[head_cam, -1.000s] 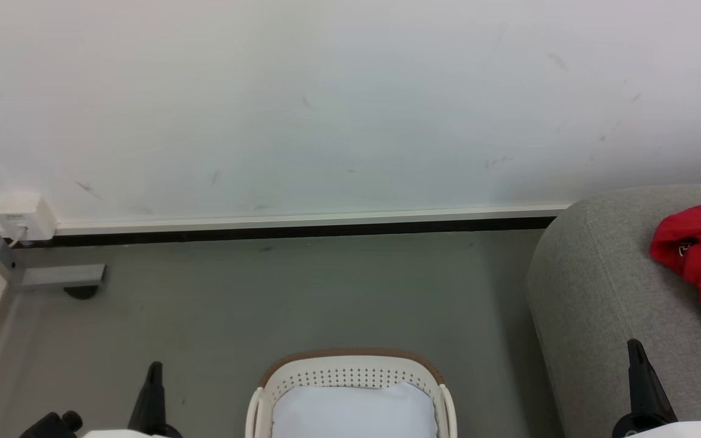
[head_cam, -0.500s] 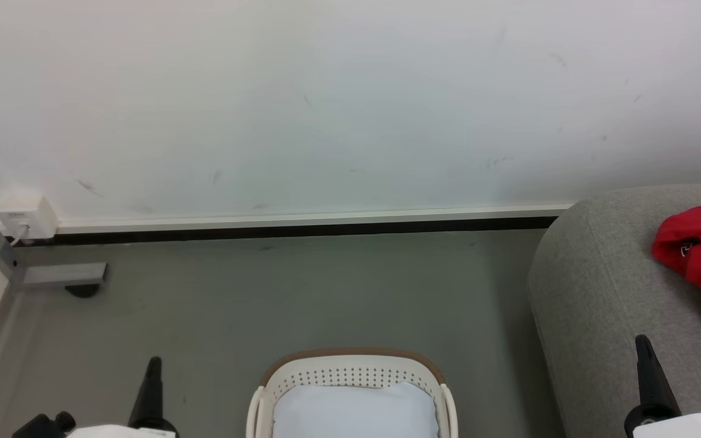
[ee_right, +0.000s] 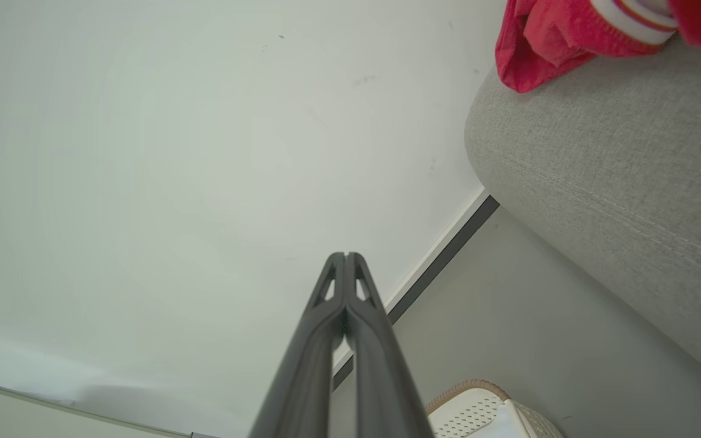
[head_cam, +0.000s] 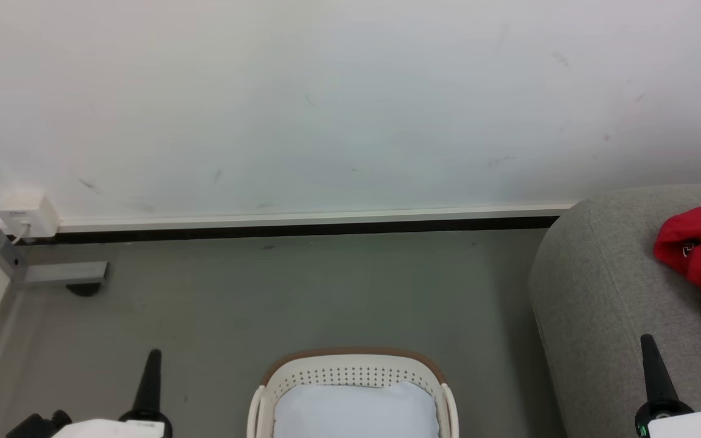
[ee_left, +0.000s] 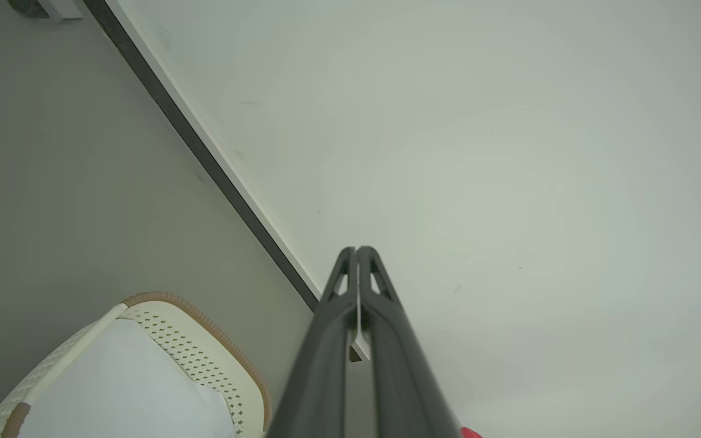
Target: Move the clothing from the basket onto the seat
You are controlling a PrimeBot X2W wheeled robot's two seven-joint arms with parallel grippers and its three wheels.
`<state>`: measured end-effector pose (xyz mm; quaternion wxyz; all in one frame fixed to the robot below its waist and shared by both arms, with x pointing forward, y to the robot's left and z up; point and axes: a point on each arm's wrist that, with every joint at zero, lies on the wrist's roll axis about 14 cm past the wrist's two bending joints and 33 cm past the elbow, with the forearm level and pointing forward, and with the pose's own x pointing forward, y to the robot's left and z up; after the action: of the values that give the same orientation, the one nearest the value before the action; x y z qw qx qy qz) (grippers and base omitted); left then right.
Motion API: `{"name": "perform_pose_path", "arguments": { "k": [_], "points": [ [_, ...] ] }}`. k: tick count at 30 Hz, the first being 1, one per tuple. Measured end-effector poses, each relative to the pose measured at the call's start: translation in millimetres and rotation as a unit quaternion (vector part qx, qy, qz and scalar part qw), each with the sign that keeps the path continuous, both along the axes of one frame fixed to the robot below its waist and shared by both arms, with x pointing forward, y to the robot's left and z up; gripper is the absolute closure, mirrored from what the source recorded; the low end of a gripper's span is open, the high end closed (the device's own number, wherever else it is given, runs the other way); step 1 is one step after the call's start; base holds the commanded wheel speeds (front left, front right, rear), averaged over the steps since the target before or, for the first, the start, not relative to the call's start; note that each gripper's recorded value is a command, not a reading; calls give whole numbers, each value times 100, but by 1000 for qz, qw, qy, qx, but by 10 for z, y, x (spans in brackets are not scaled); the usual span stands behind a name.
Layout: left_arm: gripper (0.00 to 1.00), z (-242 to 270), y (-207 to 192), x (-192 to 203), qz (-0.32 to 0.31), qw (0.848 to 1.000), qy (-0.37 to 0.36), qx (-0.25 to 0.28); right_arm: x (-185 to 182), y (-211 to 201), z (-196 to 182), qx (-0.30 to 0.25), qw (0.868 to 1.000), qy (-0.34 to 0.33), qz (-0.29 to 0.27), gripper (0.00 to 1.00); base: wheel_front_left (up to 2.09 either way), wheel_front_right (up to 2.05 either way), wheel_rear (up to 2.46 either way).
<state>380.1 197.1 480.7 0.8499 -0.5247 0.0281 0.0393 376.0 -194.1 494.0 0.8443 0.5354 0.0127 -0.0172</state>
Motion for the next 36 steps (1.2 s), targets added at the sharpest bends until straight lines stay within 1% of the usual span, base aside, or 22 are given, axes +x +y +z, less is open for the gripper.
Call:
{"name": "perform_pose_path", "arguments": {
  "k": [18, 36],
  "points": [
    [100, 59, 1, 26, -1, 997, -9, -80, 44, -23, 33, 76, 997, -3, 0, 100, 0, 0, 0],
    [100, 138, 8, 53, -2, 988, -24, -154, 79, -42, 65, 143, 990, -8, 0, 100, 0, 0, 0]
  ]
}}
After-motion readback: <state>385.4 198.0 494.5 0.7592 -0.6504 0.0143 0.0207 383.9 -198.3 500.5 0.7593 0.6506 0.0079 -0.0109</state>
